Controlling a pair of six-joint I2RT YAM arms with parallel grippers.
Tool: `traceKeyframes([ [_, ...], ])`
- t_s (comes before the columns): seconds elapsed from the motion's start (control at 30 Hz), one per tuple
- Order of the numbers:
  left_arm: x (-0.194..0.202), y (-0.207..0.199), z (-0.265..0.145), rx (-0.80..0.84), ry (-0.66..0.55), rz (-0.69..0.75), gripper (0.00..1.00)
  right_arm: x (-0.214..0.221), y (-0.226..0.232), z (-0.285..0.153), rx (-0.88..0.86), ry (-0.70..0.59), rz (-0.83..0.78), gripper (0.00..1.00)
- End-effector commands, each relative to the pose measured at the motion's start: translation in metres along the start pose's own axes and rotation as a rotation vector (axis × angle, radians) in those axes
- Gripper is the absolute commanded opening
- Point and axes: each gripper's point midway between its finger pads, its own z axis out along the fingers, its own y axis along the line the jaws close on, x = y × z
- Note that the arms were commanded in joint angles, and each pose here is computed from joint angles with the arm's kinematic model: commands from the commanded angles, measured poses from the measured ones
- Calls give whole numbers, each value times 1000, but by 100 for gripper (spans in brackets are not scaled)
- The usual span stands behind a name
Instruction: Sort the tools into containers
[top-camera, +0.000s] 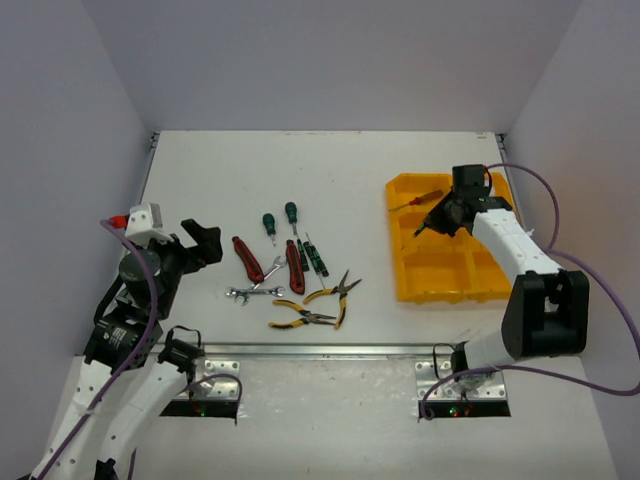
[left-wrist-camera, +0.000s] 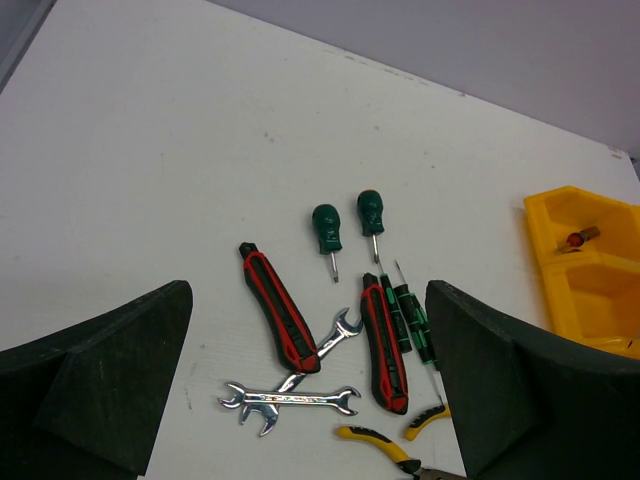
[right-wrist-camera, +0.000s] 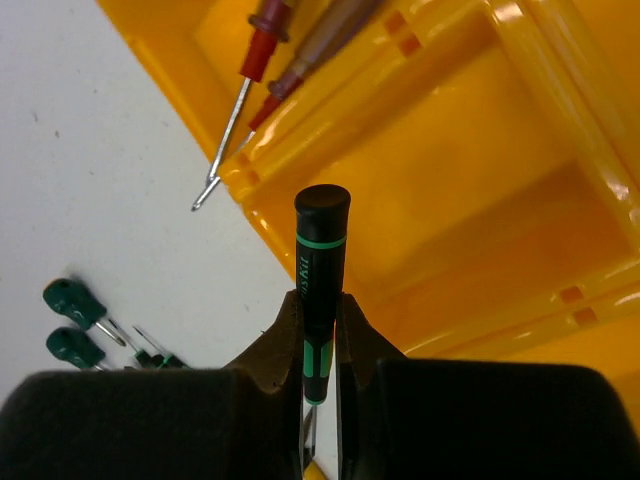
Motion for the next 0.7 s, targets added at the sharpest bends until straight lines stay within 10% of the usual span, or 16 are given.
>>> traceKeyframes([
  [0.0, -7, -7, 0, 31, -28, -11, 100, -19, -11, 0, 13, -37, 285, 0],
  [0.47, -7, -7, 0, 29, -27, -10, 100, -21, -31, 14, 128, 6, 370, 17],
  [0.53, -6, -7, 1, 29, -24, -9, 100, -28, -26, 10, 109, -12, 342, 78],
  [0.67, -5, -8, 2, 29, -20, -8, 100, -41, -18, -3, 66, -73, 288, 93],
])
